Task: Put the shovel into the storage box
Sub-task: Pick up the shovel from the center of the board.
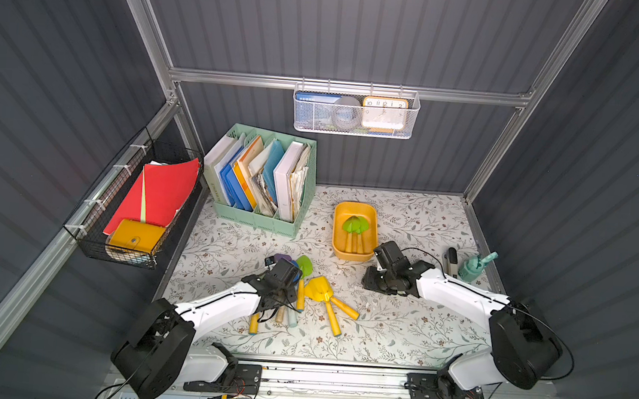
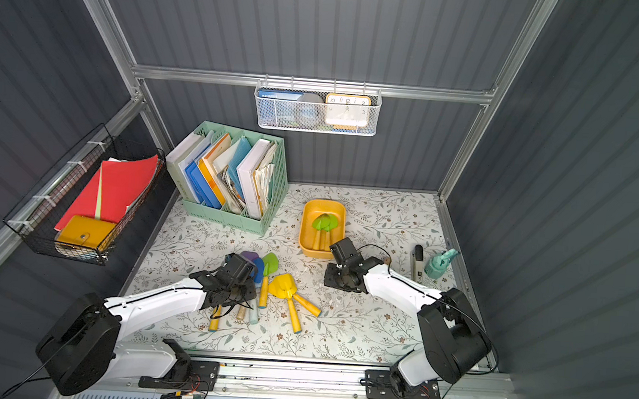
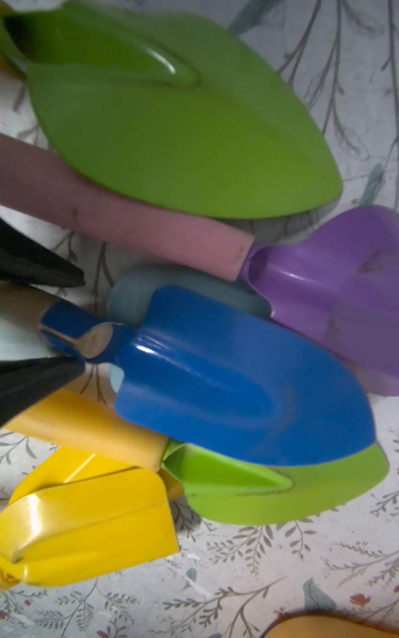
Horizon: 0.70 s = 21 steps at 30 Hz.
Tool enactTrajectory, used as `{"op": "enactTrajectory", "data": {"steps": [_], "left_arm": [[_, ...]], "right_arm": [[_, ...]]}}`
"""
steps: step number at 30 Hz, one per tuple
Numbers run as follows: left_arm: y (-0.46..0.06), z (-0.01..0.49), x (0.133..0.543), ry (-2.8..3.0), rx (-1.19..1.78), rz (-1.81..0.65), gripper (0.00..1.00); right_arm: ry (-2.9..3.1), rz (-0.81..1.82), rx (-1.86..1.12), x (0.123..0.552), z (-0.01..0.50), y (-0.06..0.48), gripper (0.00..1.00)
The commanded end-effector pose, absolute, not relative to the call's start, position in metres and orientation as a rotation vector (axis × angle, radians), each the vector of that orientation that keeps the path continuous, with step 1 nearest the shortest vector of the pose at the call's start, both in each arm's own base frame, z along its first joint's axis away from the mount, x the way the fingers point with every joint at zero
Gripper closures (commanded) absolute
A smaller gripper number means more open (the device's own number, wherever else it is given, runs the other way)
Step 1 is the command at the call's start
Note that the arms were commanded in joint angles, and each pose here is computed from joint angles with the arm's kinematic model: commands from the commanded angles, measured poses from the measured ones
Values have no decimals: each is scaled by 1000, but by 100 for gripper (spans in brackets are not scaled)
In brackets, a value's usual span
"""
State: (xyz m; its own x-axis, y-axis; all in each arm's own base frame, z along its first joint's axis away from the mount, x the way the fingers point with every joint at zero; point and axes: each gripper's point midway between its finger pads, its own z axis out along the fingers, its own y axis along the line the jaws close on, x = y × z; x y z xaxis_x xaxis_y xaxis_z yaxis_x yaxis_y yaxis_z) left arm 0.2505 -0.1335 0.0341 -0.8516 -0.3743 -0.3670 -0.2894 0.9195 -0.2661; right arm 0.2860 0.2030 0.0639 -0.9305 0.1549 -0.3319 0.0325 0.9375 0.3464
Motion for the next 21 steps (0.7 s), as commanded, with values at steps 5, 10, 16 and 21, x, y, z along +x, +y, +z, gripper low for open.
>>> {"op": "enactTrajectory", "data": {"steps": [5,10,16,21], "left_arm": [[-137,34,251,2690,-385,-261,70],[-141,42,255,2685,-349,-270,79],[-147,59,261,2659,-305,-298,87],[-155,76,269,2627,-284,-355,88]], "right_arm": [[2737,453,151,287,63,201,56],[2725,443,159,286,65,197,56],[2716,441,153,287,68,197,56],[2706,438,156,288,74,196,56]]}}
